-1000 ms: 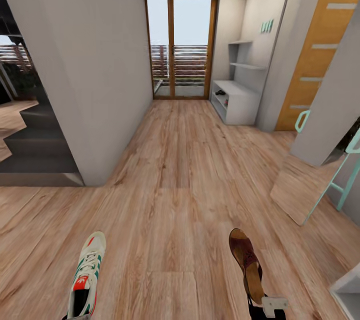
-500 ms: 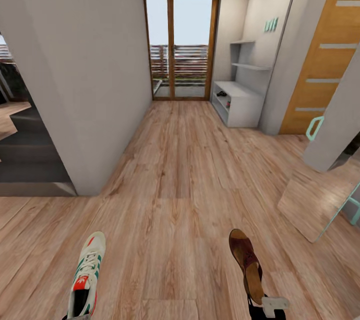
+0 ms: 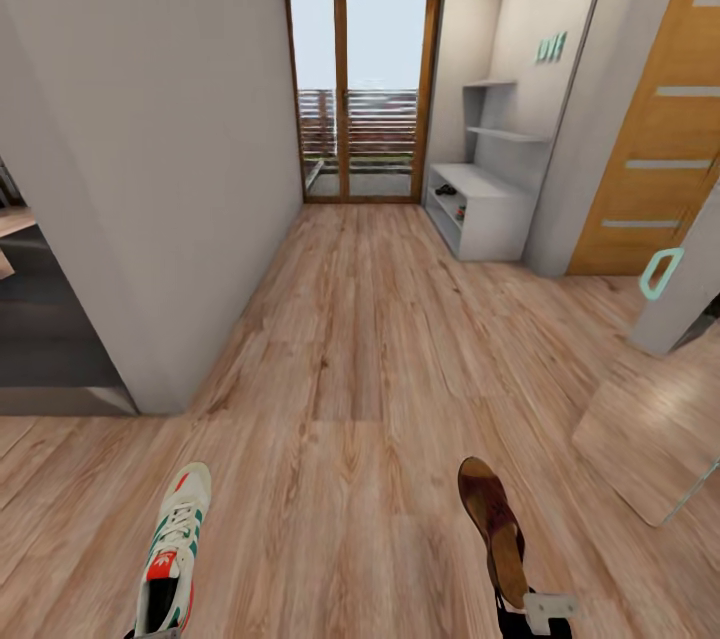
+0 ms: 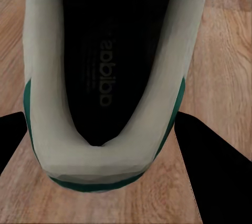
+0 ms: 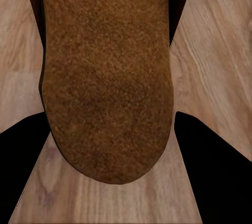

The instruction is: Pick up the two gym shoes and the two sandals from the corridor floor and place them onto the hallstand (shoe rack) in the corridor, making sure they are on the rack and not on the floor. Arrange them so the two gym shoes are next to each other and the two sandals are next to each other.

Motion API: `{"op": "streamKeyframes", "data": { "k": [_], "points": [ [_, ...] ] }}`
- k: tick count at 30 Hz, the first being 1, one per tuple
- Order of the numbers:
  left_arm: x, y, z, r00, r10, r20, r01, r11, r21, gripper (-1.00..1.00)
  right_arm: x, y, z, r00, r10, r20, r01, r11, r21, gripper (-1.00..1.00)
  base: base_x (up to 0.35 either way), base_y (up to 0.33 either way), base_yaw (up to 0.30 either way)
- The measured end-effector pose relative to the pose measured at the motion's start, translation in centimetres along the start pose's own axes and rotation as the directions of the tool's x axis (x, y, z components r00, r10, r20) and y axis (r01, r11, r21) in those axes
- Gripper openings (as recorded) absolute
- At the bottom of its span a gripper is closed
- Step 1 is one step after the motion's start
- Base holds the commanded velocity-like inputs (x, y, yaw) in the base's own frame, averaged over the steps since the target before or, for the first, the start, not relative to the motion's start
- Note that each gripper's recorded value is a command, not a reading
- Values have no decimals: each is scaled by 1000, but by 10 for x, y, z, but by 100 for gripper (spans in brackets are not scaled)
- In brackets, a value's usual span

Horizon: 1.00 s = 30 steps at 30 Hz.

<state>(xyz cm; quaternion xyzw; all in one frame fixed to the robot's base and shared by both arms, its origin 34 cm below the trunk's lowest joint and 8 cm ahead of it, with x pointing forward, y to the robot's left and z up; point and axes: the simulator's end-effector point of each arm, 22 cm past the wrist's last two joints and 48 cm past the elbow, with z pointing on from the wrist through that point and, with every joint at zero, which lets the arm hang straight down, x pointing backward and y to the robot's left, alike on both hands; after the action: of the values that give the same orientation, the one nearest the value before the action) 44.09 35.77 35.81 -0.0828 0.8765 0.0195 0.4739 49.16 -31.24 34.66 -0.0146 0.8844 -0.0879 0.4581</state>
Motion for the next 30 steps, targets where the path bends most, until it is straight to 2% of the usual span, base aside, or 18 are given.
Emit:
{"op": "streamKeyframes", "data": {
  "k": [30],
  "points": [
    [-1,0,0,1000,0,1,0,1000,1,-100,0,0,0,1000,0,0,0,1000,0,-100,340,0,0]
  ]
}}
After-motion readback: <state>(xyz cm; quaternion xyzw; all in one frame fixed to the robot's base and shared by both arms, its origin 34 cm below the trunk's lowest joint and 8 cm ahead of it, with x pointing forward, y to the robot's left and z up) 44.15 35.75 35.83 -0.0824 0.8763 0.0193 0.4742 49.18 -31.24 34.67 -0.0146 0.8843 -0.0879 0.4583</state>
